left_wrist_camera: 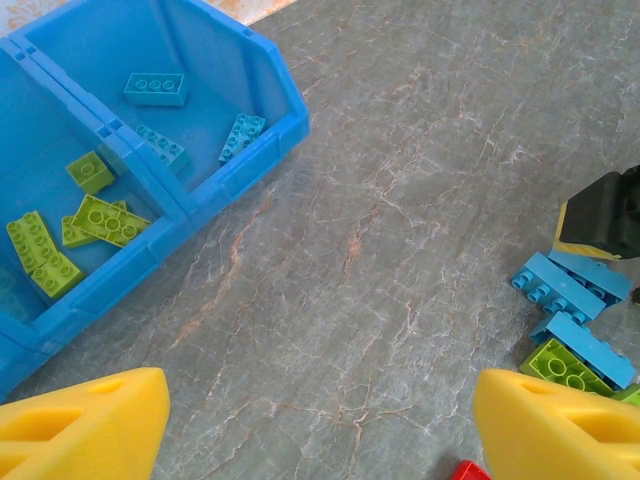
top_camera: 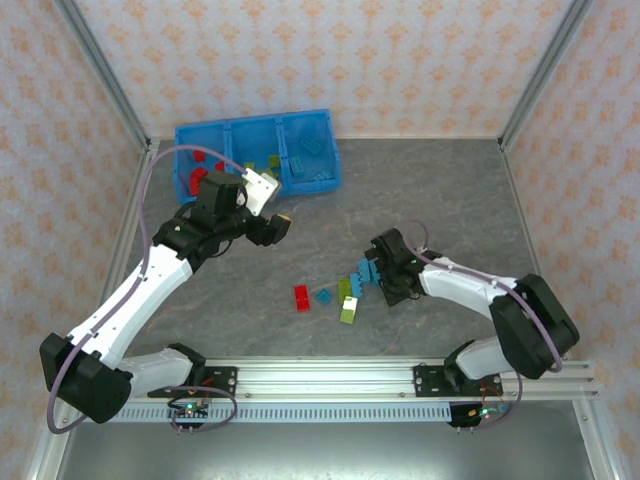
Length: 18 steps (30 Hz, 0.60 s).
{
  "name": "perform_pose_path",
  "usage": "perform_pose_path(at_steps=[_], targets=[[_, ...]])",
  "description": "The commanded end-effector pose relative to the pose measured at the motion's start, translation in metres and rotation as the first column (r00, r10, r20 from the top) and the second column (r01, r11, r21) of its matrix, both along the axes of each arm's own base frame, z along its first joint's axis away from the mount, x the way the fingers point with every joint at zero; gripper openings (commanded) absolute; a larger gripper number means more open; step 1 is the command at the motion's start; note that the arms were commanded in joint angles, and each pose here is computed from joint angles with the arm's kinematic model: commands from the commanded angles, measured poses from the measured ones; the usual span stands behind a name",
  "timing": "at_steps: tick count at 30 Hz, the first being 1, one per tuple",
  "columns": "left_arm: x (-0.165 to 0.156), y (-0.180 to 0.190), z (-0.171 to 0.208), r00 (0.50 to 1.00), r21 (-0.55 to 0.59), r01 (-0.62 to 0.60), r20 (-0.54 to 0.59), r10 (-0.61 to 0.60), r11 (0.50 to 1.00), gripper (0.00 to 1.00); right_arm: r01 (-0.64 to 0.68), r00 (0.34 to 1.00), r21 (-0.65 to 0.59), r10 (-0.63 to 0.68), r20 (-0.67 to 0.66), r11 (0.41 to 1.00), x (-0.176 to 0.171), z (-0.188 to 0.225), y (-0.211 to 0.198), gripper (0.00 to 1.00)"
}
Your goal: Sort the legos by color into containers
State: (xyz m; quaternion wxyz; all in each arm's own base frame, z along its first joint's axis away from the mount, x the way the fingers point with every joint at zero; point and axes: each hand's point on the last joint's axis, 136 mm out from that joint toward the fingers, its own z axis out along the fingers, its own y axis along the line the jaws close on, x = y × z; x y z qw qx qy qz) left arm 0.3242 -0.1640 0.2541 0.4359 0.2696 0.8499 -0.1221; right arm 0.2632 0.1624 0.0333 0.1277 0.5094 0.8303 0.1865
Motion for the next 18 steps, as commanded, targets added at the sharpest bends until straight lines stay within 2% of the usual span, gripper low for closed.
perform_pose_path(at_steps=[1,4,12,18], targets=[[0.002,0.003,0.002,1.0,0.019,-0.009,0.027,0.009,1.0,0.8,0.089,0.995,0.037,-0.087,-0.047,0.995,0.007,-0.004,0.004,1.0],[0.002,0.004,0.002,0.999,0.023,-0.012,0.03,0.011,1.0,0.81,0.113,0.991,0.043,-0.11,-0.08,0.993,0.009,-0.011,0.006,0.96],[0.003,0.006,0.002,0.999,0.031,-0.019,0.033,0.018,0.999,0.81,0.069,0.985,0.066,-0.058,-0.16,0.995,0.009,-0.029,0.023,0.85],[0.003,0.007,0.001,0.999,0.038,-0.025,0.035,0.024,0.999,0.81,0.061,0.983,0.051,-0.052,-0.176,0.997,0.013,-0.027,0.025,0.73]])
